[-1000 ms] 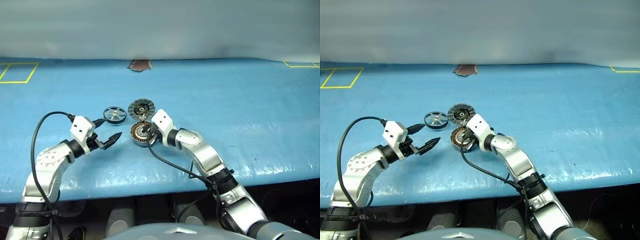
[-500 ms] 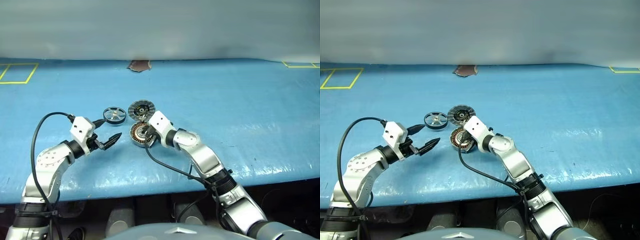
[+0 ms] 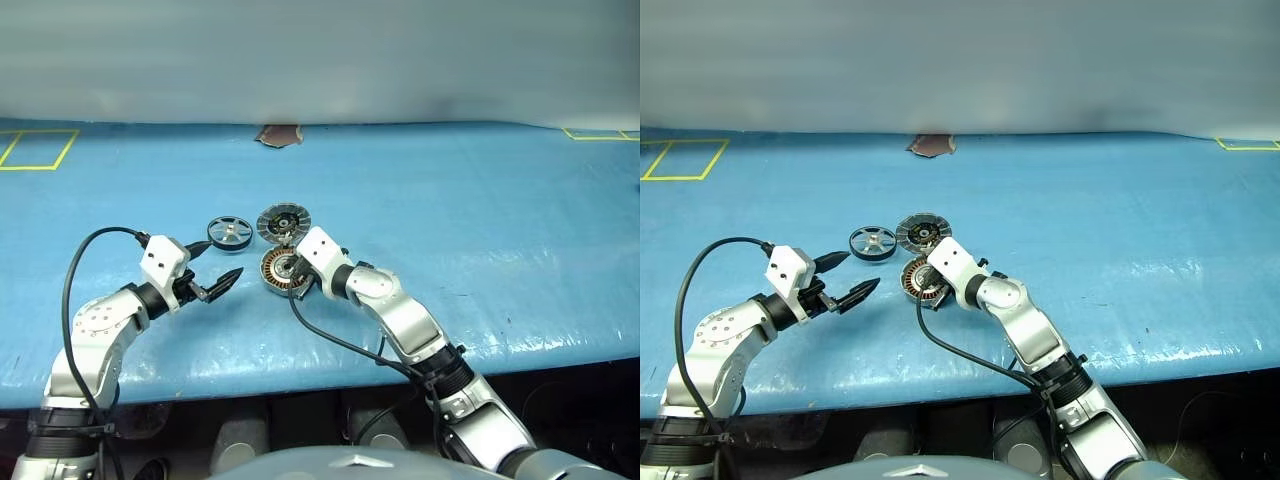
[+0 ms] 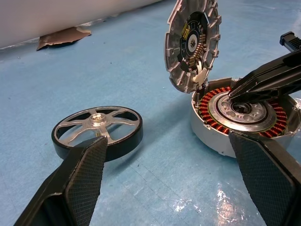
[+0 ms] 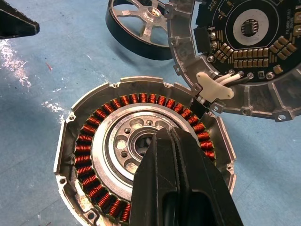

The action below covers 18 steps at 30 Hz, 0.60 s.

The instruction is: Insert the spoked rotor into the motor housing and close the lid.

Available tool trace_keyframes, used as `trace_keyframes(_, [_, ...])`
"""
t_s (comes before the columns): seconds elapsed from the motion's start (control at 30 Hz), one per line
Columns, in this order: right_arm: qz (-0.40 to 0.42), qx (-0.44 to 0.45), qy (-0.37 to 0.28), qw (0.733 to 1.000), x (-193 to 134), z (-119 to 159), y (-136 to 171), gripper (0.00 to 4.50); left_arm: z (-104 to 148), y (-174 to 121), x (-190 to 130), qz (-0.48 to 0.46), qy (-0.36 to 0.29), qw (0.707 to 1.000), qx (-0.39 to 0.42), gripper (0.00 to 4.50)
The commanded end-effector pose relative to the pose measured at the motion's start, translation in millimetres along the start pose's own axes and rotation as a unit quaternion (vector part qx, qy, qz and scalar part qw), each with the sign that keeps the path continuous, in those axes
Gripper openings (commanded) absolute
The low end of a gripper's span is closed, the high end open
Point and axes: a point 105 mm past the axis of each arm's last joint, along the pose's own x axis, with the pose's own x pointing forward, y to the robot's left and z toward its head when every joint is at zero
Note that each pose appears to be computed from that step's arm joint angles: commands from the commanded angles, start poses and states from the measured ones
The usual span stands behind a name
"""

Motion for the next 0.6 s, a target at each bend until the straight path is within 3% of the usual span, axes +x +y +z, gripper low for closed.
trace_keyframes(0.03, [0.008,0.031,0.014,0.999,-4,-9,3,0.05,14,3,0,0.005,-0.019,1.0,0.019,4.5])
trace_keyframes(0.5, [0.01,0.039,0.061,0.997,-3,-33,4,0.05,15,3,1,0.007,-0.02,1.0,0.02,4.5])
trace_keyframes(0.6, [0.004,0.037,0.032,0.999,-6,-21,1,0.05,16,5,-1,0.011,-0.023,1.0,0.018,4.5])
